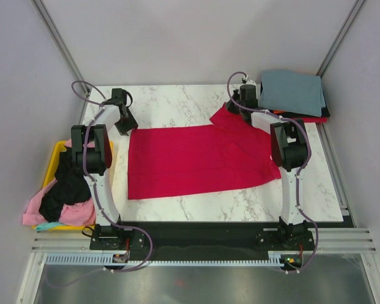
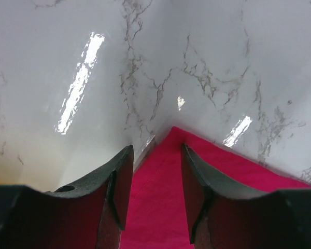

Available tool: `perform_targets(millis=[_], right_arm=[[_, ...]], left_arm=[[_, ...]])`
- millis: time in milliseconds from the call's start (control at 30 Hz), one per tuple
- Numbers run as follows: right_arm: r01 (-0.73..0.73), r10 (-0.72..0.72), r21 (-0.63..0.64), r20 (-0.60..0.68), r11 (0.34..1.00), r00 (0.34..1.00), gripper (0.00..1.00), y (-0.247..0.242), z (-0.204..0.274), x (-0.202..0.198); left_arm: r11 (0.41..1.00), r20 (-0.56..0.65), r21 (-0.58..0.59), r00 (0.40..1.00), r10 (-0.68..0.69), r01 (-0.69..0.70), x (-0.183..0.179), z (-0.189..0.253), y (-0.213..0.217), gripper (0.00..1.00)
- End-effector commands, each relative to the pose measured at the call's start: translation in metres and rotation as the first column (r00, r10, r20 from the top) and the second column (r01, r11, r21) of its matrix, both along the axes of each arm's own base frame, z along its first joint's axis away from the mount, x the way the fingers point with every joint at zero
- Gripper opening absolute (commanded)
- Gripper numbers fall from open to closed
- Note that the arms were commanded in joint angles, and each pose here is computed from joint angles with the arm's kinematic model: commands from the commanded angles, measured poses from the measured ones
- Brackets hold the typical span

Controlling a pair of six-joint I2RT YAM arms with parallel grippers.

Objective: Fold and stack the t-shirts
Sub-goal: Fold the tshirt

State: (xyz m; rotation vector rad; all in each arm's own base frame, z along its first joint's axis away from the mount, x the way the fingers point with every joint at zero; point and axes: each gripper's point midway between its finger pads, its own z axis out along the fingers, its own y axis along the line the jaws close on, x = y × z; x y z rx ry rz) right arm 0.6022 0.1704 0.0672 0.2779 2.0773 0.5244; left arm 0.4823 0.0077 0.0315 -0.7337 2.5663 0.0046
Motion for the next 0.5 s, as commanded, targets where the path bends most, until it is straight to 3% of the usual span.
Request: perform_targets(millis=[0,333,433,467], right_arm=[[-0.018,0.017,0.034,0.047,0.999,0.999,0.0,0.006,0.012,0.01],[-0.027,0.025,0.043,0.039,0.999,0.999,0.0,0.007,0.01,0.01],[-0.031,0.03,0.041,0.037,0.999,0.999,0.0,0.006,0.009,0.01],[-0.035,0.033,0.041,0.038,0.999,0.999,0.0,0.007,0.009,0.009]], left_arm=[[1.0,0.031,-0.017,0.999,-0.011,0.012,0.015,-0.003,-0.005,0.49],[0.998,0.046,-0.044,0.998,-0.032,0.034,0.023,-0.01,-0.01,0.45],[0.998,0.052,-0.045,0.998,-0.034,0.037,0.025,-0.012,-0.011,0.33],[0.998,0.054,-0.051,0.998,-0.046,0.048,0.026,-0.013,-0.012,0.24]])
